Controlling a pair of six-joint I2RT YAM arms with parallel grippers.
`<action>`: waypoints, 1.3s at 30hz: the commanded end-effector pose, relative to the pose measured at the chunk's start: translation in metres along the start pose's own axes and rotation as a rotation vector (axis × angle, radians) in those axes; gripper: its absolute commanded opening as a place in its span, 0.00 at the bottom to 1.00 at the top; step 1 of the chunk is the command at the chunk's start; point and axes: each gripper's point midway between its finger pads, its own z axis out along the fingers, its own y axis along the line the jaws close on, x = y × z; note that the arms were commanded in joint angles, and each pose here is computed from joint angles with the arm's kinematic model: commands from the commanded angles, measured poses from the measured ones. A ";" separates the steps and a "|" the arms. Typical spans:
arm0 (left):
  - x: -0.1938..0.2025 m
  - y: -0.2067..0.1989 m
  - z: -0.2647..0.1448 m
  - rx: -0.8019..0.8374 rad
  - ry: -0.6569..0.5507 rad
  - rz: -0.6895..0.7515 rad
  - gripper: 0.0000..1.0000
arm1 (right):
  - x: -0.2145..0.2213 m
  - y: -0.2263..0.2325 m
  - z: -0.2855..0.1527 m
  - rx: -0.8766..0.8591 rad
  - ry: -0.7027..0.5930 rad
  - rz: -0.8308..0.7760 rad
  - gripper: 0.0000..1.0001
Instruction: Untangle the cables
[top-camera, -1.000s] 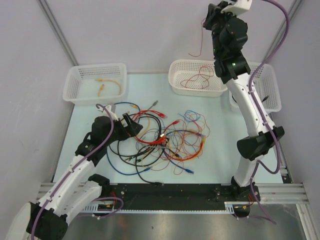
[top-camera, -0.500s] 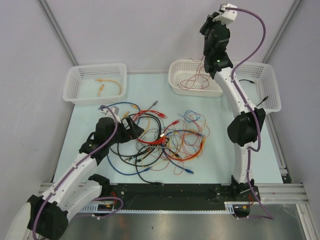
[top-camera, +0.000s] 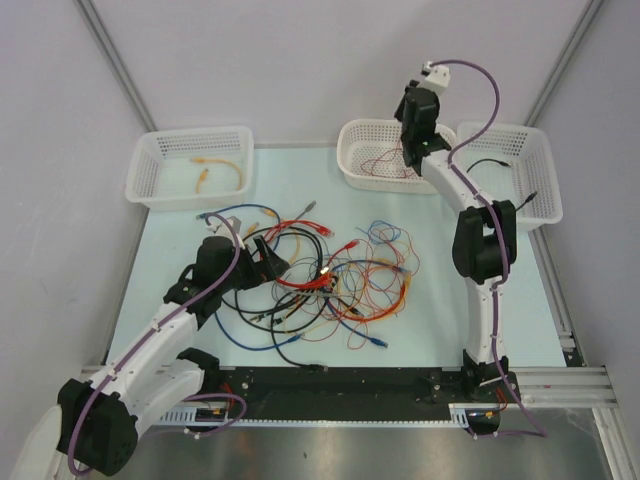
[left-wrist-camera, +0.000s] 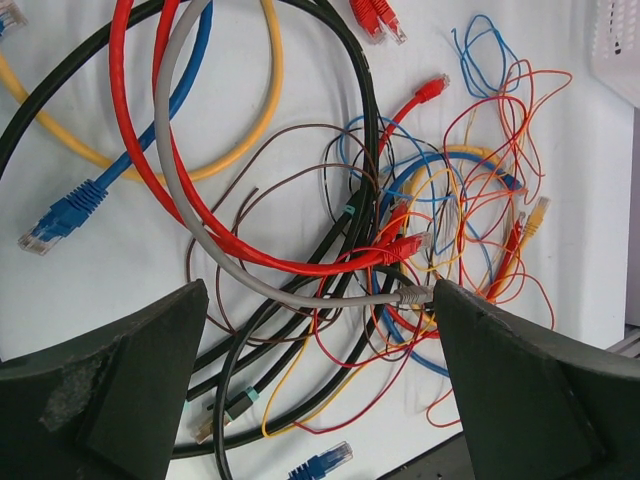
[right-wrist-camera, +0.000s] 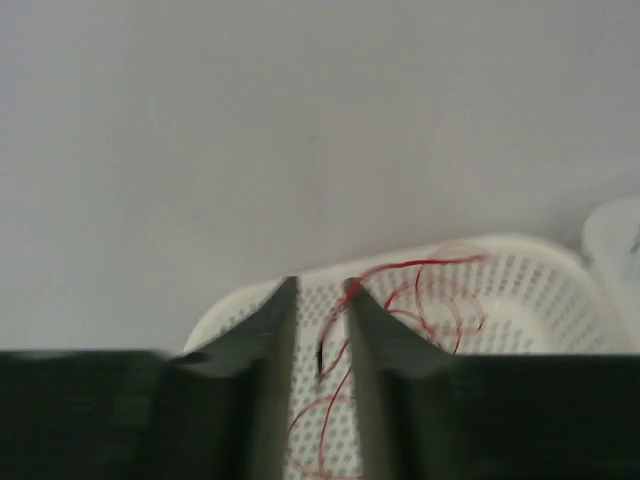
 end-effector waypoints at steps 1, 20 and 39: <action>-0.008 -0.007 0.002 0.031 -0.029 -0.009 0.99 | -0.003 0.011 -0.022 -0.041 0.041 0.080 0.59; -0.045 -0.025 -0.018 0.031 -0.132 0.047 1.00 | -0.022 0.106 -0.236 -0.329 0.182 0.090 0.95; -0.033 -0.027 -0.014 0.056 -0.077 0.007 1.00 | 0.141 -0.004 -0.393 -0.246 0.713 -0.065 0.56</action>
